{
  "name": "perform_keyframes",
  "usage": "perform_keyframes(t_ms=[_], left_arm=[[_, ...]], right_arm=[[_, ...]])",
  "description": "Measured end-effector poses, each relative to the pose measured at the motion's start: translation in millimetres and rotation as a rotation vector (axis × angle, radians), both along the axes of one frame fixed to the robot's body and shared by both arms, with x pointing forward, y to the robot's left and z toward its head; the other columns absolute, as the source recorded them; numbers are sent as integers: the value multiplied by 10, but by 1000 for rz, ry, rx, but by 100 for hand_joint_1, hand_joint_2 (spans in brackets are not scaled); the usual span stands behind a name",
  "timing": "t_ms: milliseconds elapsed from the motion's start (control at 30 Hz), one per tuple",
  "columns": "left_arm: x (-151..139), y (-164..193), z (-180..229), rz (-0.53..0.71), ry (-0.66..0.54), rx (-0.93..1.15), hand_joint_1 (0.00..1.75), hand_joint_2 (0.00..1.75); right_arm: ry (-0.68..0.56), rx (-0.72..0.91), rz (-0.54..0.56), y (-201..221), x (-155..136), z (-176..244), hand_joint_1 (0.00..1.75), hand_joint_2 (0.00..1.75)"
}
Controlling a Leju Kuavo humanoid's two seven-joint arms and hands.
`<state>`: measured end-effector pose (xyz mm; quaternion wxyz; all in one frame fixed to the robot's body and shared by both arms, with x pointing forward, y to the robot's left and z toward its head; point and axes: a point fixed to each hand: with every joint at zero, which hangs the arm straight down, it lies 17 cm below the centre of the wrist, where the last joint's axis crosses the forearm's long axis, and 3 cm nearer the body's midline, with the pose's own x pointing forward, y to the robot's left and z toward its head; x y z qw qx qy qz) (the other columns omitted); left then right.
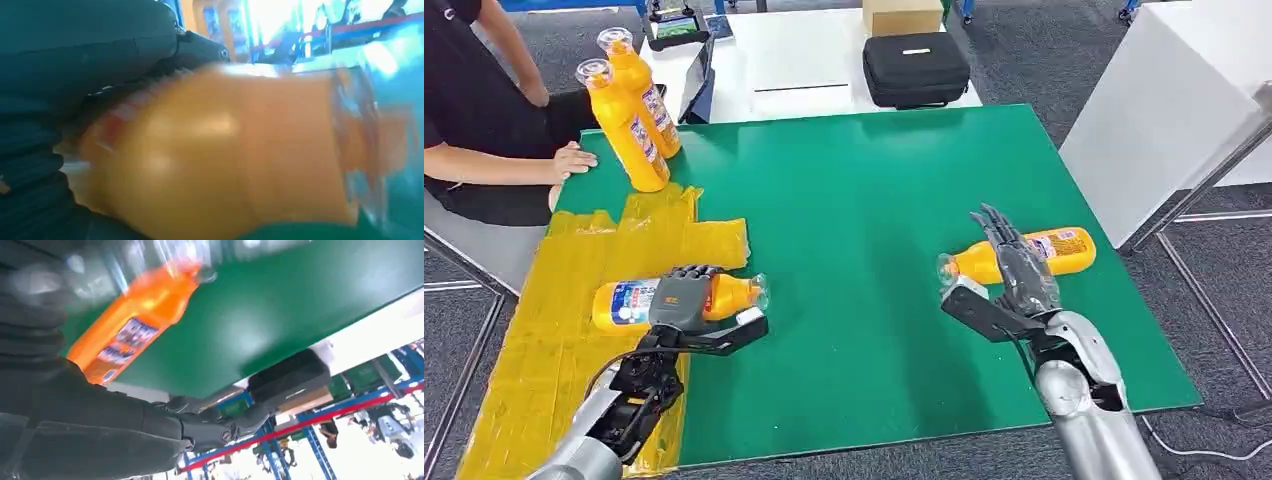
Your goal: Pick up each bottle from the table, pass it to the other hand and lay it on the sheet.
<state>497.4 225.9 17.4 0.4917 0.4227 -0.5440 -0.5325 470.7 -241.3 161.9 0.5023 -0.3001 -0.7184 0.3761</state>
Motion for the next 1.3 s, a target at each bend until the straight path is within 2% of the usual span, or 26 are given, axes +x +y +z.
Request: perform_keyframes(t_ms=[33,233,433,533,600,667,1000,1133,1300], left_arm=[[8,6,-31,0,17,2,0,0],[-8,-1,-87,-2,47,-51,0,0],[-73,-41,-40,-15,62,-214,0,0],[-123,-55,61,-13,53,-397,0,0],[-149,-18,272,4,21,-624,0,0],[-196,18,347,15,6,-692,0,0],[-256,90,513,21,-41,-729,0,0],[-286,217,747,47,-145,-865,0,0],[-306,341,1305,49,-297,-1069,0,0]], right_arm=[[4,-32,-4,-72,-18,-28,0,175],[98,-196,-20,-535,-100,-258,0,175],[92,-292,-73,-1201,9,-52,0,175],[83,-333,-104,-1420,88,47,0,175],[97,-373,-145,-1713,208,96,0,175],[104,-395,-171,-1916,286,140,0,175],[137,-413,-211,-2188,365,101,0,175],[140,-456,-264,-2333,423,122,0,175],[178,-525,-353,-2712,655,85,0,175]])
